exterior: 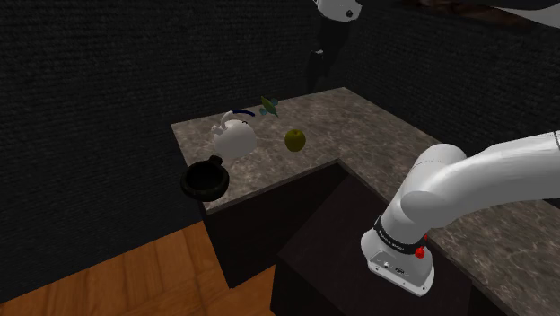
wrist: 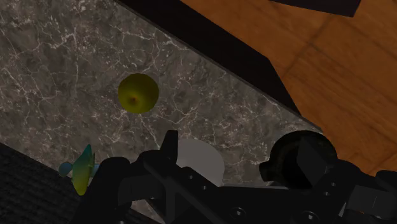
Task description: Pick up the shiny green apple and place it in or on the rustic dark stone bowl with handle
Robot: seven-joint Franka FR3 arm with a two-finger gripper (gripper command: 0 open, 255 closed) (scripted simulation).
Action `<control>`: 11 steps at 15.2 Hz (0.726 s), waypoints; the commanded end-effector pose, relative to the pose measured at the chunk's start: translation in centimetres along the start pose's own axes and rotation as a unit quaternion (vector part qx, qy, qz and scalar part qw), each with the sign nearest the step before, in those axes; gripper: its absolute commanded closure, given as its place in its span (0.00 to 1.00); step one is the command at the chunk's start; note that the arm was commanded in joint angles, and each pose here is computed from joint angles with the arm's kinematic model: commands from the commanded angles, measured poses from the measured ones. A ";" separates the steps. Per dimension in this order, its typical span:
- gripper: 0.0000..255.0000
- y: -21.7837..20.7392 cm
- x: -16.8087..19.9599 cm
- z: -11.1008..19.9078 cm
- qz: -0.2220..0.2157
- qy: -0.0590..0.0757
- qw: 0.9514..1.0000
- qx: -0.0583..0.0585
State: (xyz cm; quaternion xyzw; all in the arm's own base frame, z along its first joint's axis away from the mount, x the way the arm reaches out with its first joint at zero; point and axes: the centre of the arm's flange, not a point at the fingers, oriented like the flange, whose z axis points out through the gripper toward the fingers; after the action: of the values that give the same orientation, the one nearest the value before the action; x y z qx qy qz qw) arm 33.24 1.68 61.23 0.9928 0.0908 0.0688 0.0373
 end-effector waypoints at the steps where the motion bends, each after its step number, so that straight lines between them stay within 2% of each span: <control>1: 0.00 0.0 0.0 0.0 0.000 0.000 1.000 0.000; 11: 0.00 7.8 3.8 10.5 0.004 -0.013 1.000 0.020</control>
State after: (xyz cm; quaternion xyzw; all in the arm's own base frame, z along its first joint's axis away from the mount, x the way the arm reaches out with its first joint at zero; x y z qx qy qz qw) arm 39.01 -5.40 52.89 0.9944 0.0877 0.0555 0.0197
